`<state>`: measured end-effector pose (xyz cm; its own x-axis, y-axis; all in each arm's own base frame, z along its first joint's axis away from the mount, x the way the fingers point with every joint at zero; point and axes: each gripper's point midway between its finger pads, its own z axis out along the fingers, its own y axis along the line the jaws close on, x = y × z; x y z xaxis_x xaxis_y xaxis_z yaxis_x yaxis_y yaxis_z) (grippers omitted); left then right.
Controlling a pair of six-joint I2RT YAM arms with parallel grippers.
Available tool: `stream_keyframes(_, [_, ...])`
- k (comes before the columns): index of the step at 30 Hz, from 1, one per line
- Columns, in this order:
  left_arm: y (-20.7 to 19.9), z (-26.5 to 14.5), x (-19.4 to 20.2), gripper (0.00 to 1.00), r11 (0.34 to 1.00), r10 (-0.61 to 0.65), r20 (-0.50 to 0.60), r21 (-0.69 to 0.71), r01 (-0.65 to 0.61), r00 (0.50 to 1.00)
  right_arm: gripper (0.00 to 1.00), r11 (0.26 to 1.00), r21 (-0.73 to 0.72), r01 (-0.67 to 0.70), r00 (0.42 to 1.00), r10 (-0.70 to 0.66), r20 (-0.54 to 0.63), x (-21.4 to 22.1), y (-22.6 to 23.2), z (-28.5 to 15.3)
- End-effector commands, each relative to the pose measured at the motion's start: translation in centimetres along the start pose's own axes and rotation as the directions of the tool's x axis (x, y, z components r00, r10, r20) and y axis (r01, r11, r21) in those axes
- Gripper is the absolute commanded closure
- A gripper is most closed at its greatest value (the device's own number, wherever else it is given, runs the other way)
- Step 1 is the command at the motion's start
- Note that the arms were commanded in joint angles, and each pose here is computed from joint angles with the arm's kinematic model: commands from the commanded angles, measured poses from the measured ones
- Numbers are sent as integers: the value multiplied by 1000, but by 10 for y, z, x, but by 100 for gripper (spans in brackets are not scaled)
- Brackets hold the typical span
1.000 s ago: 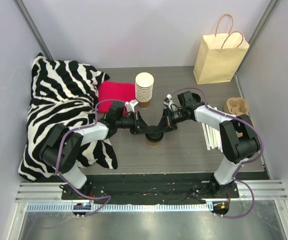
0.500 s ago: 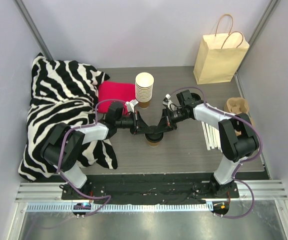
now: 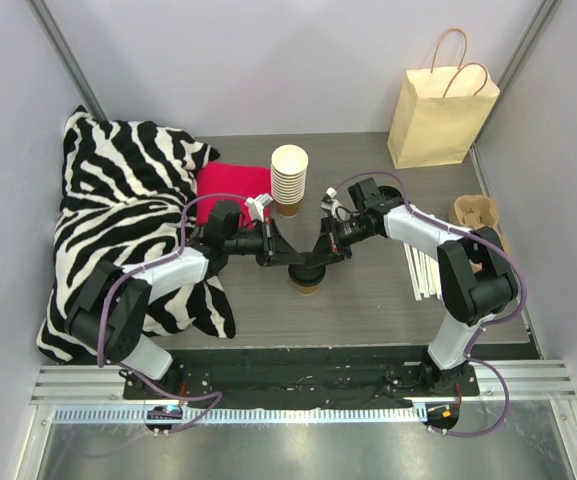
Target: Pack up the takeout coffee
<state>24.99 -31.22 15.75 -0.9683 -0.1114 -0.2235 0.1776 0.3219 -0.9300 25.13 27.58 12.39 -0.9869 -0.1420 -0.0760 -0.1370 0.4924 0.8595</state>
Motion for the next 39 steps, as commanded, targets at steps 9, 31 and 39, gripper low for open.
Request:
stream_keyframes(9, [15, 4, 13, 100, 997, 30, -37, -76, -32, 999, 99, 999, 8, 51, 999, -51, 3, 3, 10, -6])
stream_keyframes(31, [80, 7, 22, 100, 957, -33, -70, -291, 11, 997, 99, 996, 92, 22, 995, -12, -99, 33, -61, 12])
stream_keyframes(39, [99, 7, 26, 100, 935, -66, -74, -353, 36, 995, 99, 994, 112, -17, 992, 30, -119, 39, -84, 15])
